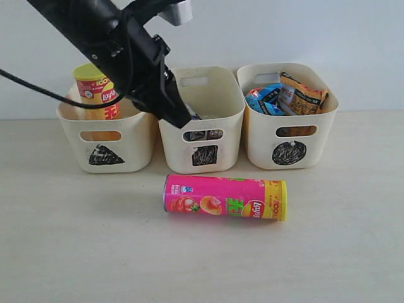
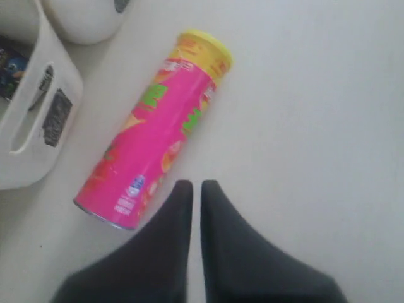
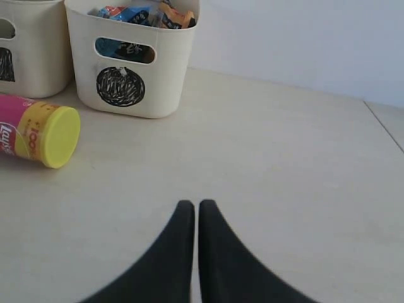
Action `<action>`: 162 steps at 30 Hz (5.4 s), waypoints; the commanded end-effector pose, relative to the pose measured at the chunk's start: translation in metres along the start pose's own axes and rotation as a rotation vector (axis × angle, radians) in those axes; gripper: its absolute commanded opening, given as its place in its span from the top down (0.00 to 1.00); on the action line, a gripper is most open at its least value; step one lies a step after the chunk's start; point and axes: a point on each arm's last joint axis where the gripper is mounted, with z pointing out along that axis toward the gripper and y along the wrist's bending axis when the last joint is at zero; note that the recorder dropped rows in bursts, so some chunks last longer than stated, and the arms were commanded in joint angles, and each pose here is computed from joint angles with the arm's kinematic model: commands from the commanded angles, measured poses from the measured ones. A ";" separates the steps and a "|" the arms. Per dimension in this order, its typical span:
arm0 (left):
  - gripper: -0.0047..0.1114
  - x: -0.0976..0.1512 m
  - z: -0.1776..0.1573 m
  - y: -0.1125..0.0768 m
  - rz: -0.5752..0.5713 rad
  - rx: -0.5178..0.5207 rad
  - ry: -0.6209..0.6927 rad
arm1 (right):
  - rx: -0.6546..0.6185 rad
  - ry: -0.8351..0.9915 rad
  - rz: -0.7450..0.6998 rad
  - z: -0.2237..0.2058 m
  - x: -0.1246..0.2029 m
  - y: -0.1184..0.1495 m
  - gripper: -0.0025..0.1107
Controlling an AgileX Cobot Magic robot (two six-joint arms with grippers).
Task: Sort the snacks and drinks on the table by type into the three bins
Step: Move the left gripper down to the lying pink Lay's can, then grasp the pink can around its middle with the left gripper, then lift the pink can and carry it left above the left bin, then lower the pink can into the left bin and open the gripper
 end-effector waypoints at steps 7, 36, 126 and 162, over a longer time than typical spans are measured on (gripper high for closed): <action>0.93 -0.003 0.037 -0.056 0.416 -0.051 0.262 | 0.008 -0.009 0.001 0.000 -0.001 0.000 0.98; 0.20 0.000 0.175 -0.024 0.682 -0.208 0.247 | 0.009 -0.014 0.001 0.000 -0.001 -0.001 0.98; 0.93 0.047 -0.155 0.051 -0.634 -0.705 -0.552 | 0.009 -0.012 0.001 0.000 -0.001 -0.001 0.98; 0.93 0.122 -0.004 0.194 -0.896 -0.738 -0.477 | 0.009 -0.012 0.001 0.000 -0.001 -0.001 0.98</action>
